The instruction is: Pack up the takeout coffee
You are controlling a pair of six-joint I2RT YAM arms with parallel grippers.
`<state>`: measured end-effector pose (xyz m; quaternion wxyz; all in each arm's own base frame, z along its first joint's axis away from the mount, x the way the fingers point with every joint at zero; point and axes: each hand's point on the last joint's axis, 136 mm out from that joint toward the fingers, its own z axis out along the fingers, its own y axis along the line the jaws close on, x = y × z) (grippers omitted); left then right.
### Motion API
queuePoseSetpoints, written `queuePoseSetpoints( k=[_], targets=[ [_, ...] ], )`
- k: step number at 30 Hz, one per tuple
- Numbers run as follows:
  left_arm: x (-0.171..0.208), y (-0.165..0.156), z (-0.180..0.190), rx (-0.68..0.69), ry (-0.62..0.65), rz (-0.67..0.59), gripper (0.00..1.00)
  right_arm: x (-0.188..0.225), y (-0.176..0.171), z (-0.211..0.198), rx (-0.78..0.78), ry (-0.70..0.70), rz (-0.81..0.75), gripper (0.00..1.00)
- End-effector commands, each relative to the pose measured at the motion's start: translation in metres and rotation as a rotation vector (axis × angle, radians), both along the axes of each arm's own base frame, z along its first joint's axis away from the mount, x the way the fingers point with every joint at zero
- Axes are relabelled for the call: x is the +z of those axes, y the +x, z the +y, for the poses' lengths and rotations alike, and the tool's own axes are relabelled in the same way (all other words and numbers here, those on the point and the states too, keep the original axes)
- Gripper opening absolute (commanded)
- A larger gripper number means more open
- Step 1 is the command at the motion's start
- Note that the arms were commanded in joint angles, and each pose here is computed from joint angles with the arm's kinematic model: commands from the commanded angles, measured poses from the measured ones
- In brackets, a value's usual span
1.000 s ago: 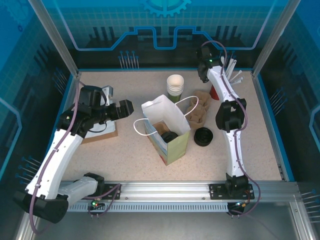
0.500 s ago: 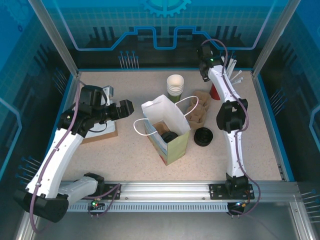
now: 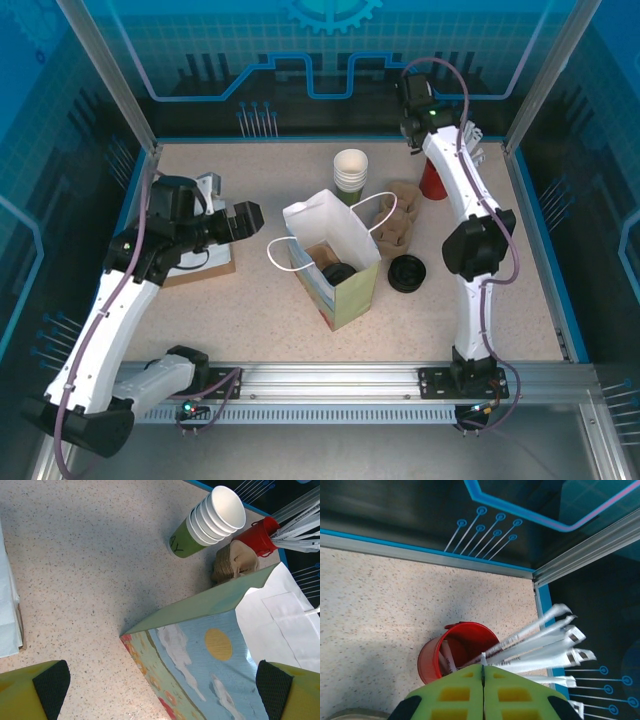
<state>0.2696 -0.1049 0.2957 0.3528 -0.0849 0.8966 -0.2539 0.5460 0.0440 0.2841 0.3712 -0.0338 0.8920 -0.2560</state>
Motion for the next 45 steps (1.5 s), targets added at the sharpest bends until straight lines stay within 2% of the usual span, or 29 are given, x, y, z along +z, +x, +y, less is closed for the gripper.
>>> queuePoseSetpoints(
  k=[1,12,17,22,30,37,45],
  targets=[
    [-0.001,-0.005,0.006,0.007,0.018,-0.014,0.99,0.036,-0.020,0.011,0.010,-0.005,-0.063,0.04],
    [0.005,-0.013,0.011,0.026,0.019,-0.049,0.99,0.117,-0.075,0.047,0.128,0.070,-0.199,0.05],
    [0.005,-0.017,0.012,0.030,0.014,-0.050,0.99,0.139,-0.104,0.059,0.213,0.176,-0.213,0.05],
    [0.003,-0.021,0.017,0.052,0.020,-0.055,0.99,0.160,-0.146,0.090,0.387,0.331,-0.224,0.06],
    [-0.002,-0.027,0.027,0.109,0.030,-0.060,0.99,0.197,-0.232,0.137,0.689,0.571,-0.251,0.06],
    [-0.006,-0.030,0.032,0.137,0.037,-0.053,0.99,0.190,-0.283,0.170,0.846,0.678,-0.149,0.06],
    [-0.003,-0.034,0.035,0.146,0.038,-0.061,0.99,0.119,-0.295,0.210,0.873,0.669,0.096,0.06]
  ],
)
